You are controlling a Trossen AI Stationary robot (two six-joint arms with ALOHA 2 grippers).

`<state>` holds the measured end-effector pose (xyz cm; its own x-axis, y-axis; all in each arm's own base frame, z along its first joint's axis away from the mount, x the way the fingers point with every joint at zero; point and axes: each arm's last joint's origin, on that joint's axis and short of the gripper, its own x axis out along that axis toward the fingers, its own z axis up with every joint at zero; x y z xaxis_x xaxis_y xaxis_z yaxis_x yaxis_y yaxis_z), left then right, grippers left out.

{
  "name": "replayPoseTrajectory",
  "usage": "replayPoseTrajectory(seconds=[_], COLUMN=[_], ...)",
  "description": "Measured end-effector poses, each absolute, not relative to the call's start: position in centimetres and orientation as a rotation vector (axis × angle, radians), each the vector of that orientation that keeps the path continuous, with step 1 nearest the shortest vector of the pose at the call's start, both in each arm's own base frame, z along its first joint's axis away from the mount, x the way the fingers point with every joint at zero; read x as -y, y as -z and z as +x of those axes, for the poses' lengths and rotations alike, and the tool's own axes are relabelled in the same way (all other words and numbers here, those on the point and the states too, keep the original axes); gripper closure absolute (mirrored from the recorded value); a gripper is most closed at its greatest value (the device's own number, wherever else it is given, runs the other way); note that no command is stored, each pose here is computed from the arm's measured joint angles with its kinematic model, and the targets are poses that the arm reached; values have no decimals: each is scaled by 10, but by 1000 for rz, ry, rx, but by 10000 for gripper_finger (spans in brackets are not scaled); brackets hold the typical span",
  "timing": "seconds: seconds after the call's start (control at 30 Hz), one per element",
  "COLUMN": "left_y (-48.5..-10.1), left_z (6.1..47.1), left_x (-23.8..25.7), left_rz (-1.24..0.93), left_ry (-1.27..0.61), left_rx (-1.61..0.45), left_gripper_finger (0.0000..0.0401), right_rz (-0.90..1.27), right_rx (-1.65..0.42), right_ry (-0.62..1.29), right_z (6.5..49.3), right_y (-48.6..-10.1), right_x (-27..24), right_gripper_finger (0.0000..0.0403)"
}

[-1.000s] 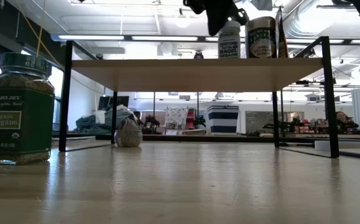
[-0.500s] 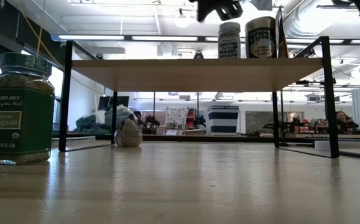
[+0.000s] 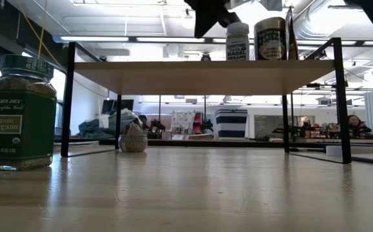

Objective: Shelf spices
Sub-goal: Put the white seasoning bottle on the shelf

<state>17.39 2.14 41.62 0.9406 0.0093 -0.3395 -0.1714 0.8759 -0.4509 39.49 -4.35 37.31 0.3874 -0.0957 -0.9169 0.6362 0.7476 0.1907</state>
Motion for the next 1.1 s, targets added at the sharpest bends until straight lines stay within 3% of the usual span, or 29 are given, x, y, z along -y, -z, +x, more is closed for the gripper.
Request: replayPoseTrajectory(seconds=[0.5,0.87,1.1], left_y=[-416,-413,-411], left_z=[174,177,182], left_x=[-21,-22,-23], left_rz=[-509,-521,-522], left_ry=[-103,-113,-118], left_rx=[-339,-355,-373], left_gripper_finger=[25,25,25], right_rz=[40,-12,17], right_rx=[-1255,-1306,-1379], right_ry=[146,65,117], right_z=[395,407,400], right_y=[-363,-345,-343], right_x=[36,34,35], right_gripper_finger=[403,403,403])
